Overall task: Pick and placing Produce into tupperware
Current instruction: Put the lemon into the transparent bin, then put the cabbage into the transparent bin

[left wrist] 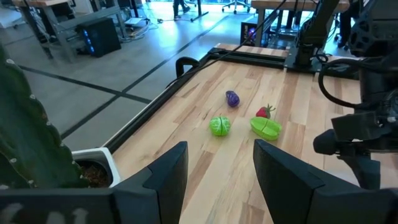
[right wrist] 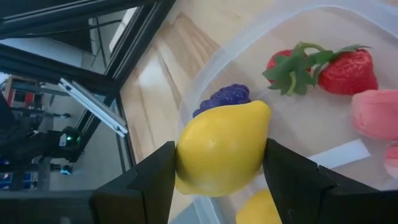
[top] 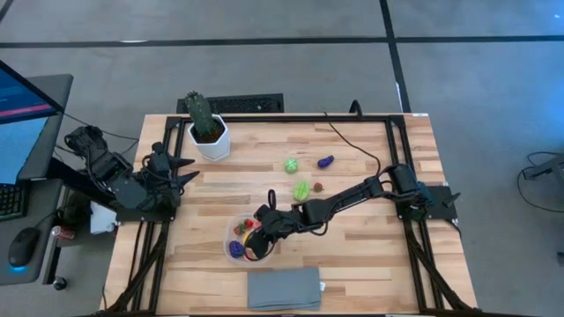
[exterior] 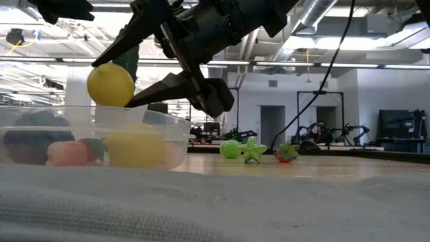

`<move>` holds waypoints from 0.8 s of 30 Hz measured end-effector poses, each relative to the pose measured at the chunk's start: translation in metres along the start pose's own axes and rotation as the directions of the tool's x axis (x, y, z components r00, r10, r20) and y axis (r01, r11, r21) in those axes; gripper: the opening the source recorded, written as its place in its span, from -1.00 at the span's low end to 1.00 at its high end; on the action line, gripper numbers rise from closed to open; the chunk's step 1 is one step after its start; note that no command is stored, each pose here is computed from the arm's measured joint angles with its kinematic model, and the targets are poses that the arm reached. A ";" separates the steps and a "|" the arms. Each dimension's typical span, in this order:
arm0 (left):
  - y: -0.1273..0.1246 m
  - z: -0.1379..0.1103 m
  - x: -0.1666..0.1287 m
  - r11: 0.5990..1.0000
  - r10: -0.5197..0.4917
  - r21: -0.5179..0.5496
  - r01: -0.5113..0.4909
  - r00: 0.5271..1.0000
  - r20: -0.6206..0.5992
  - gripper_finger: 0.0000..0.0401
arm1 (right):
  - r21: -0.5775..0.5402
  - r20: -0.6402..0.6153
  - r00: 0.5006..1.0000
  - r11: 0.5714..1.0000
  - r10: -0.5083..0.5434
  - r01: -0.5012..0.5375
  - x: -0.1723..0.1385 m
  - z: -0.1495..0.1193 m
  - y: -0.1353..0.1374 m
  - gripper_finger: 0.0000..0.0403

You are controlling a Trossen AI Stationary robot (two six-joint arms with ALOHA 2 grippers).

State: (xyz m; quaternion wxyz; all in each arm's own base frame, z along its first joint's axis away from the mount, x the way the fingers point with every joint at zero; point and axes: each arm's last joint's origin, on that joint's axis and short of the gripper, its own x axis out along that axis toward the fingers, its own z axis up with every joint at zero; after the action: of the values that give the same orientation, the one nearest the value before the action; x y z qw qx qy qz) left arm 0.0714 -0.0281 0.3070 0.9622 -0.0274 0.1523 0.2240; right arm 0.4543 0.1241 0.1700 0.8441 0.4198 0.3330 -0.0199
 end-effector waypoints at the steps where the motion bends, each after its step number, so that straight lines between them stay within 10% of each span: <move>1: 0.000 0.000 0.000 1.000 0.000 0.000 0.000 1.000 0.000 -0.13 | -0.004 -0.002 1.000 1.000 0.007 -0.007 0.000 0.000 0.000 0.19; 24: 0.000 0.000 0.000 1.000 0.001 -0.002 -0.001 1.000 0.000 -0.13 | -0.003 -0.011 1.000 1.000 0.014 -0.014 0.000 0.002 -0.001 0.60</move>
State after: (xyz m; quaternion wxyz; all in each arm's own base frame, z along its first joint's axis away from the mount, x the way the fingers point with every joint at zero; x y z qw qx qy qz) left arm 0.0714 -0.0281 0.3070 0.9622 -0.0283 0.1518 0.2244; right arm 0.4549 0.1223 0.1704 0.8430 0.4208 0.3350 -0.0112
